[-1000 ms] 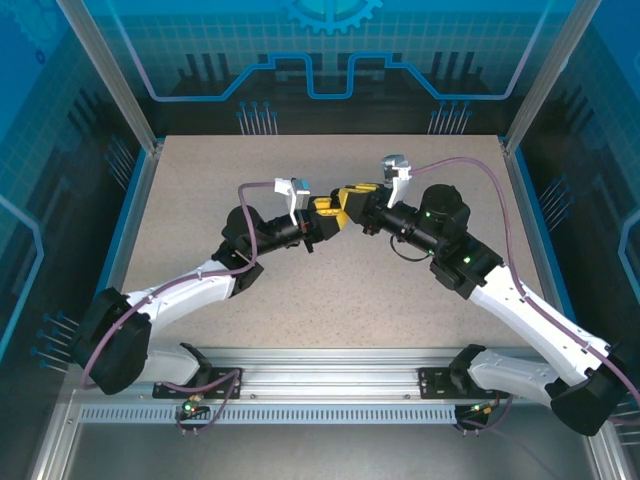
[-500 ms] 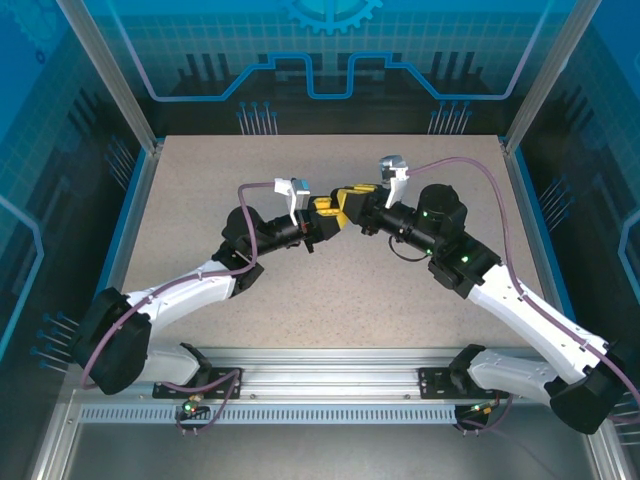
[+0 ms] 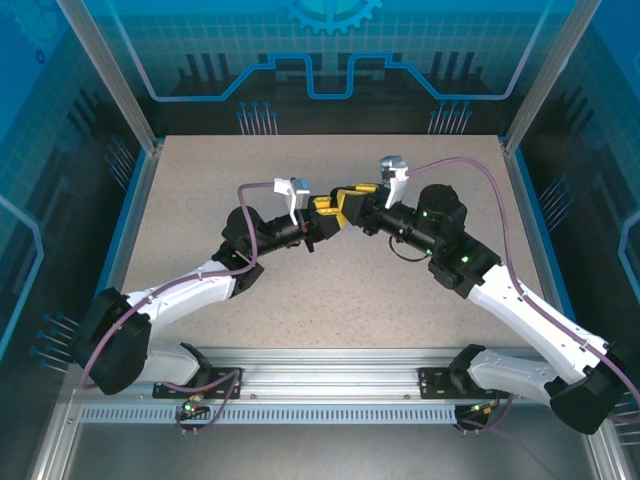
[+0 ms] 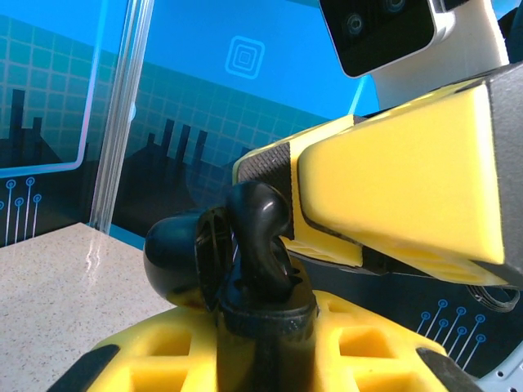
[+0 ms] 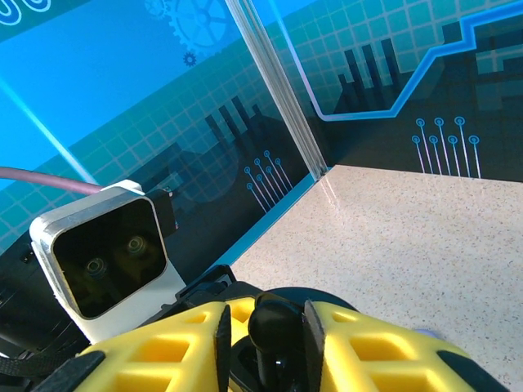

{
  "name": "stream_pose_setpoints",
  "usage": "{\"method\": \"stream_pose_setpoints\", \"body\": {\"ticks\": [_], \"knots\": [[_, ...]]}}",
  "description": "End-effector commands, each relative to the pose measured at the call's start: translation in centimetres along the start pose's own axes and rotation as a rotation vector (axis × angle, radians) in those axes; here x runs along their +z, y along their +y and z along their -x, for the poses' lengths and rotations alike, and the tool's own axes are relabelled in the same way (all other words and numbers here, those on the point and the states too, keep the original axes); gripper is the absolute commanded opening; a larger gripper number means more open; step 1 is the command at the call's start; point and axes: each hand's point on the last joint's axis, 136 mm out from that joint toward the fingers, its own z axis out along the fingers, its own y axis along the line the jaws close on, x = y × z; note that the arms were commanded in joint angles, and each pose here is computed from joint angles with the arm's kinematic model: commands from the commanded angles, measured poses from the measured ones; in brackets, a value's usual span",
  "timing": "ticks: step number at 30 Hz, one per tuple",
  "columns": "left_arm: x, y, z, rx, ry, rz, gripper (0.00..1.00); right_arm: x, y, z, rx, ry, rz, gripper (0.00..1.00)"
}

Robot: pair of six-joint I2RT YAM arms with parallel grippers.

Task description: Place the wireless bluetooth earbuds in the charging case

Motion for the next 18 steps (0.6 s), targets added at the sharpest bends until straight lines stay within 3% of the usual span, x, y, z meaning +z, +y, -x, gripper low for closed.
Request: {"method": "stream_pose_setpoints", "body": {"ticks": [1, 18], "knots": [[-0.20, -1.38, 2.71, 0.071, -0.078, -0.020, 0.07, -0.38, 0.81, 0.06, -0.015, 0.004, 0.008, 0.33], [-0.30, -1.06, 2.01, 0.093, -0.026, 0.010, 0.07, -1.31, 1.01, 0.39, -0.047, -0.004, 0.001, 0.32]]}}
